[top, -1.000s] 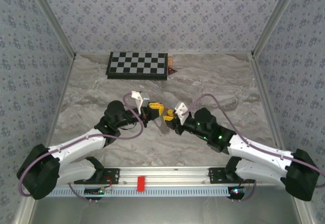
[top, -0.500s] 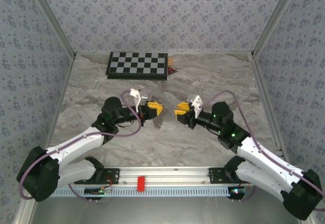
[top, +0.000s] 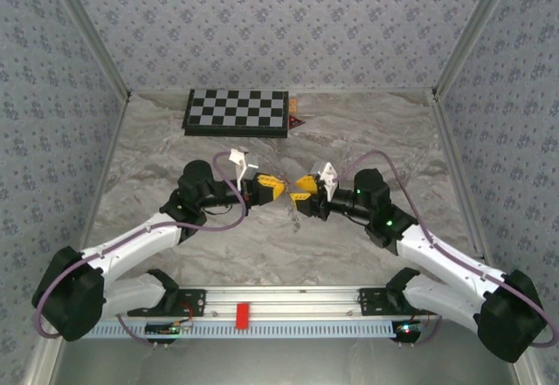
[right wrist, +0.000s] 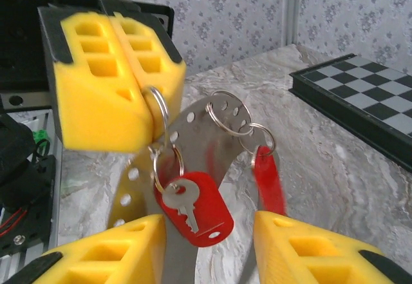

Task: Put the keys on the keyring

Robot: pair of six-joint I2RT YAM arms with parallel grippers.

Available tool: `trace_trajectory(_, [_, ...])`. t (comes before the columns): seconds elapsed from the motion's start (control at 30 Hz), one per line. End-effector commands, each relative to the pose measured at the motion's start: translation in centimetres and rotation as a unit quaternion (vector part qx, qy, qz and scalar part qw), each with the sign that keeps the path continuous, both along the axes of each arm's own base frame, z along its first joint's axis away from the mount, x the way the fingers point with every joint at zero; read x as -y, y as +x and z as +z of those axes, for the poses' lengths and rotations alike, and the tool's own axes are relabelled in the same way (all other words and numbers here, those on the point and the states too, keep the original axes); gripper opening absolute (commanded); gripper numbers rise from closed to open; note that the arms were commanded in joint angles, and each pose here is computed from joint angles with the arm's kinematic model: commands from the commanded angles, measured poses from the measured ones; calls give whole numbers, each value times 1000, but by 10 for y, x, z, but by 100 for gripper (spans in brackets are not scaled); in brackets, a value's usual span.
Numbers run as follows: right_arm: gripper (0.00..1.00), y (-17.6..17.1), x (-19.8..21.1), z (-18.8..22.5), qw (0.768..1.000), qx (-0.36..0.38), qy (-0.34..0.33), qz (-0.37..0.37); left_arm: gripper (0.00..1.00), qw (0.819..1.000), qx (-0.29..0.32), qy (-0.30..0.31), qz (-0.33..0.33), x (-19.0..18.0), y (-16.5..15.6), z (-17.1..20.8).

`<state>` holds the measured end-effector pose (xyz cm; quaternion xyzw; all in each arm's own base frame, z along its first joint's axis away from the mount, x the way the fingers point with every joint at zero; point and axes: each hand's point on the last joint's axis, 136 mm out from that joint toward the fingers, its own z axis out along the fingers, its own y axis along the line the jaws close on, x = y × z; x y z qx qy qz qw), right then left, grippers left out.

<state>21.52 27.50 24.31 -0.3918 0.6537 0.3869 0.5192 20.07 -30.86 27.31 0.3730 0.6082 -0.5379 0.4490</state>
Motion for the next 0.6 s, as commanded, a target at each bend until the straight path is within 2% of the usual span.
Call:
trace_trajectory(0.0, [41, 0, -8, 24, 999, 20, 32, 21, 0, 999, 27, -25, -20, 3, -3, 26])
trace_trajectory(0.4, [44, -10, -20, 22, 994, -1, 57, 90, 0, 999, 28, -23, -36, 3, -9, 25])
trace_trajectory(0.57, [39, -14, -23, 23, 991, -13, 67, 116, 0, 998, 29, -25, -45, 3, -12, 26])
